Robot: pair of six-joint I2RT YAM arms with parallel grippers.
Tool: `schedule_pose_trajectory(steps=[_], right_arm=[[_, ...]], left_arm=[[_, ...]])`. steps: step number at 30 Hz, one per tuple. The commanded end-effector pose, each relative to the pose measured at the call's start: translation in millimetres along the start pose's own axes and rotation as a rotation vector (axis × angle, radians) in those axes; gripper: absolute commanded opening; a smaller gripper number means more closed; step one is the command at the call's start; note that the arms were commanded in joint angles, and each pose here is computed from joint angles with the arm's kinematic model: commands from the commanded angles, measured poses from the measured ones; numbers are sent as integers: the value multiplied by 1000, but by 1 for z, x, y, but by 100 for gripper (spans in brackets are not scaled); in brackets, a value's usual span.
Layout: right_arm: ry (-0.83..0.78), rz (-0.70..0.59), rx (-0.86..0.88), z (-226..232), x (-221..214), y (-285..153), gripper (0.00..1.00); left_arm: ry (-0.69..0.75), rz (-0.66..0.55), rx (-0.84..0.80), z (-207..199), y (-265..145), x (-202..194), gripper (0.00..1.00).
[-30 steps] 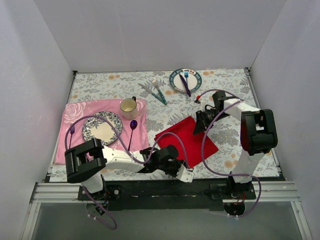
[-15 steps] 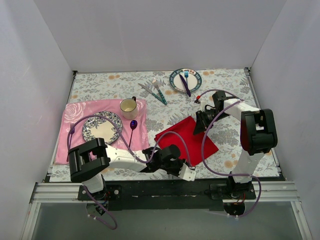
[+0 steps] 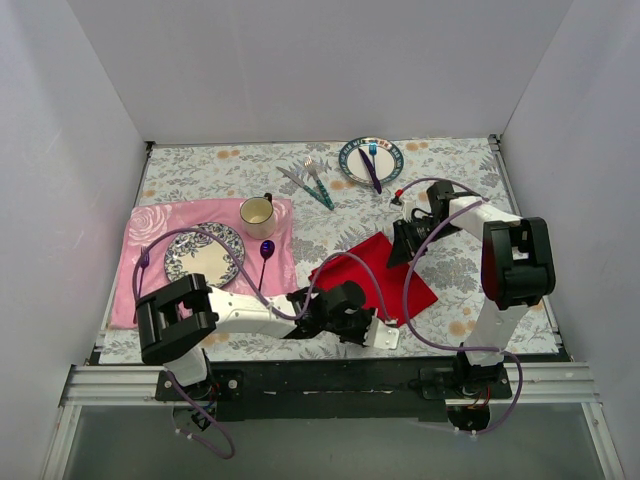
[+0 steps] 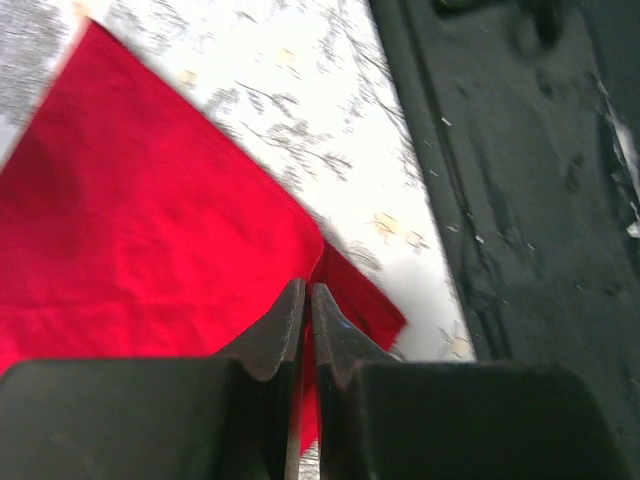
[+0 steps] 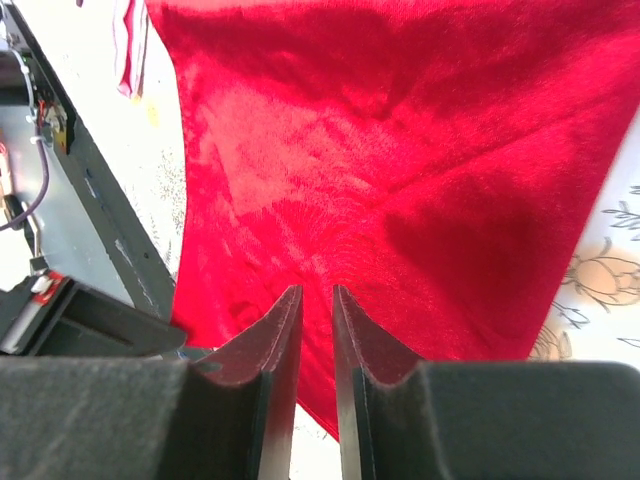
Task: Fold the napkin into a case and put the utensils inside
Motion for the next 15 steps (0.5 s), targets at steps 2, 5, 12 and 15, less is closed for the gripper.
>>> schedule_pose_trajectory(steps=[2,5,12,15], right_arm=[[-17,-42,17,1,15,-15,28],[0,-51,19,-2,14,-18,28],[30,-134,32,-9,23,-43,29],[40,-169,33,-13,29,-55,31]], left_arm=[[-66,-91,40,34,-15,30,0],[-92,-87,47,45,-17,26,0],[-110,-95,82,75,-21,11,0],[-107,-105,106,95,-22,8,0]])
Point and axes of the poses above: each gripper's point midway between its finger pads, its own y axis out along the fingers, its own z axis along the line the jaws close on, x = y × z, the point moved 6 cm from there along -y, back along the fingers, and after that the axes turned 3 degrees about y, right-handed, at the moved point
